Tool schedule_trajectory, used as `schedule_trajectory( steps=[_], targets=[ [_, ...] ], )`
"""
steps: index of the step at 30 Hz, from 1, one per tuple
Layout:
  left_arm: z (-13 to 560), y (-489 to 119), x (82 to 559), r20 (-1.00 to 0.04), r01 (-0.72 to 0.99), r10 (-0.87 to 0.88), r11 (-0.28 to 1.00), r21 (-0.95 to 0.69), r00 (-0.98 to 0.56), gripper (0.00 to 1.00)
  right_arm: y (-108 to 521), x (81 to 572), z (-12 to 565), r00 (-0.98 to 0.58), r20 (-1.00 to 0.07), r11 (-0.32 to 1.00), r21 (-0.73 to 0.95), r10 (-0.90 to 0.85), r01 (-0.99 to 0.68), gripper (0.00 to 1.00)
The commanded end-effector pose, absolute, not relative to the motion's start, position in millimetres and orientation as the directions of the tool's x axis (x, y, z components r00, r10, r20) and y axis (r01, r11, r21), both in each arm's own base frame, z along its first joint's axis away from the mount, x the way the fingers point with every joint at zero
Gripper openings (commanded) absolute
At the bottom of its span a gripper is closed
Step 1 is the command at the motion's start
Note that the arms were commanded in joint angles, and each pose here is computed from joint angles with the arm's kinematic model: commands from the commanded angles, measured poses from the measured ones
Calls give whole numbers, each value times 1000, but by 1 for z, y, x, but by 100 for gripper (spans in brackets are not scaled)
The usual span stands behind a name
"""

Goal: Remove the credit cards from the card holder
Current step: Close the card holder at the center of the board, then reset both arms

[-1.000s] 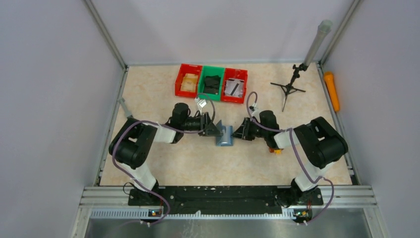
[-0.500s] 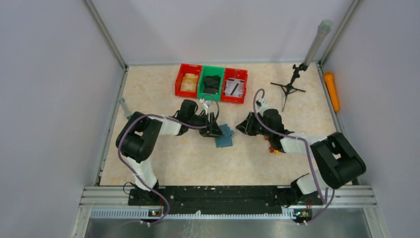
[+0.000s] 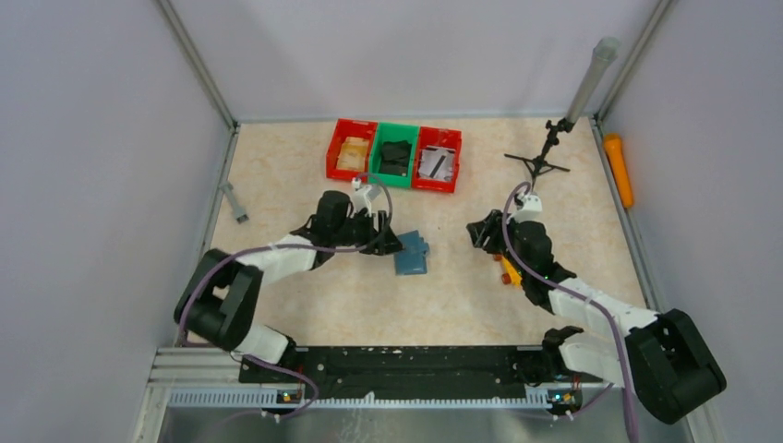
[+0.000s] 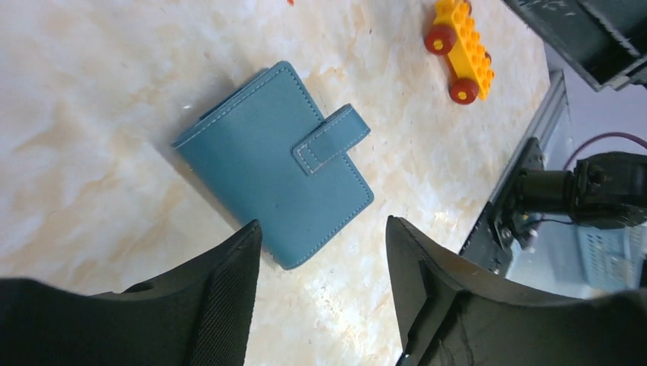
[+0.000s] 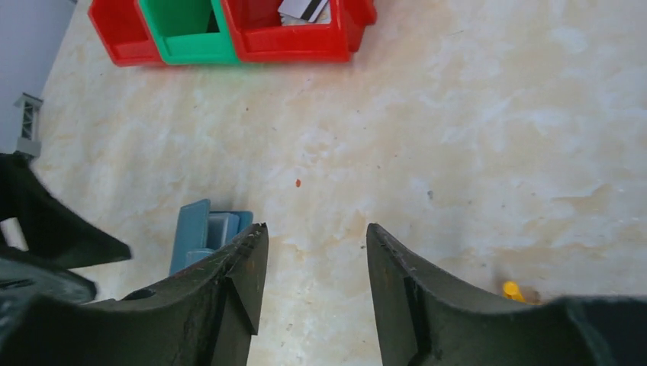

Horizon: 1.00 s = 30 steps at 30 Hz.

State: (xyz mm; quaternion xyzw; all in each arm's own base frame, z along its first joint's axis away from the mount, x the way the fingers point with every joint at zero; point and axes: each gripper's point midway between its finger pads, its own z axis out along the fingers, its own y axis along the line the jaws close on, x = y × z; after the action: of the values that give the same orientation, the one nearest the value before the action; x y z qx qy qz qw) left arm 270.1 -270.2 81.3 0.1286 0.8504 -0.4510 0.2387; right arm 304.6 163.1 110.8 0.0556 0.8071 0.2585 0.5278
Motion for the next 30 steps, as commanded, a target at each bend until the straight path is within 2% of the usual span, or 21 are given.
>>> schedule_trajectory(
  steps=[1,5,10,12,13,15,18,23,26,30],
  targets=[
    [120,-241,288,-746,521,-65,675,-522,-663,67,139,311,133,-287,-895,905,395,341,-157,55],
    [139,-214,291,-827,488,-125,755,-438,-548,85,110,309,151,-139,-932,933,348,333,-94,67],
    [158,-170,299,-892,353,-172,874,-333,-417,98,62,305,162,0,-949,945,312,314,100,70],
    [165,-138,307,-910,200,-204,936,-290,-360,99,50,302,169,48,-943,931,334,330,148,72],
    [168,-126,308,-918,143,-216,950,-276,-333,99,48,300,173,71,-945,934,326,319,146,76],
    [172,-104,309,-932,45,-230,967,-252,-280,99,43,296,179,114,-955,948,287,273,135,86],
    [171,-70,310,-942,-136,-280,957,-257,-184,99,34,291,182,142,-979,975,168,147,145,89],
    [179,-45,317,-985,-204,-150,970,-131,-80,99,31,291,170,120,-992,991,-17,-33,133,90],
    [172,-21,319,-993,-277,-110,956,-94,-42,99,10,294,167,147,-989,977,1,-31,212,89],
    [167,1,324,-989,-325,-142,937,-125,-31,99,-1,295,147,107,-992,967,-36,-66,254,89]
  ],
)
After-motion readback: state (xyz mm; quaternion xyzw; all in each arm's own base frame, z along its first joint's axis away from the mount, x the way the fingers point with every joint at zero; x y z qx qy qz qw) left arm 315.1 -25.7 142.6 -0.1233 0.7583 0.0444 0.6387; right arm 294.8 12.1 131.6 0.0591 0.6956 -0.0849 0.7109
